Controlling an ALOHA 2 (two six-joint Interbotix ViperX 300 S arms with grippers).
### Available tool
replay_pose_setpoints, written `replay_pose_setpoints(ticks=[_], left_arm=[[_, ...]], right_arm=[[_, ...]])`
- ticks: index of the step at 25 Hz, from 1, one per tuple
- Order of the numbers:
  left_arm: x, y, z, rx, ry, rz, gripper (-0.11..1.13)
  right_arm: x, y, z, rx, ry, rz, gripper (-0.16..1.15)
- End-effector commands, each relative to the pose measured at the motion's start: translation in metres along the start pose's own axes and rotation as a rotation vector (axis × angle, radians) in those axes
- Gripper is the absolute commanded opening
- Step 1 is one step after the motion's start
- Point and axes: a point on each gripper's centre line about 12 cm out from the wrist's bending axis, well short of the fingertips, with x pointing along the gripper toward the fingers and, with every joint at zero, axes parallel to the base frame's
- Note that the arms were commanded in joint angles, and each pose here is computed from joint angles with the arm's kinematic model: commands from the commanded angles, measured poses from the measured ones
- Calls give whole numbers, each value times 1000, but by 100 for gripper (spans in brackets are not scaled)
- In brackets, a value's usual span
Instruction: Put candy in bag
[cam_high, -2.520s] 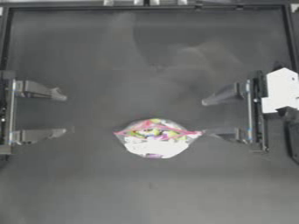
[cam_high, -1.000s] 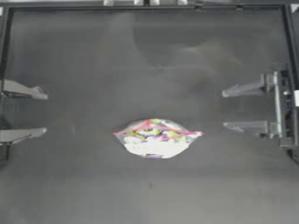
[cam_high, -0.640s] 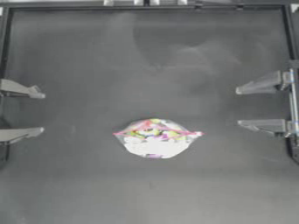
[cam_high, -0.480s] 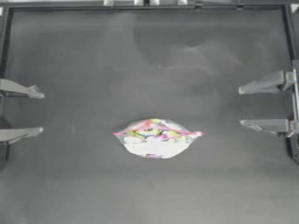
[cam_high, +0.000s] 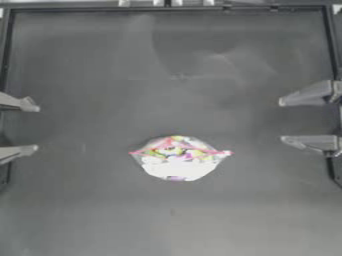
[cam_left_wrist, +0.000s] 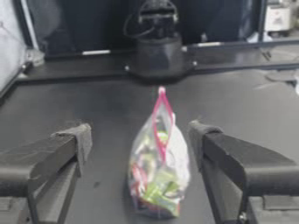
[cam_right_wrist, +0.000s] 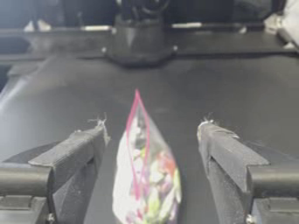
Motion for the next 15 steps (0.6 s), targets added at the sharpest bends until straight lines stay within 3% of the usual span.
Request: replay_pose_setpoints(ticks=[1, 15], left_arm=[[-2, 2, 2, -20, 4, 13, 98], [-18, 4, 8, -27, -78, 29, 98]], right_arm=[[-4, 0, 5, 13, -26, 5, 94], [-14, 0, 9, 16, -69, 8, 94]])
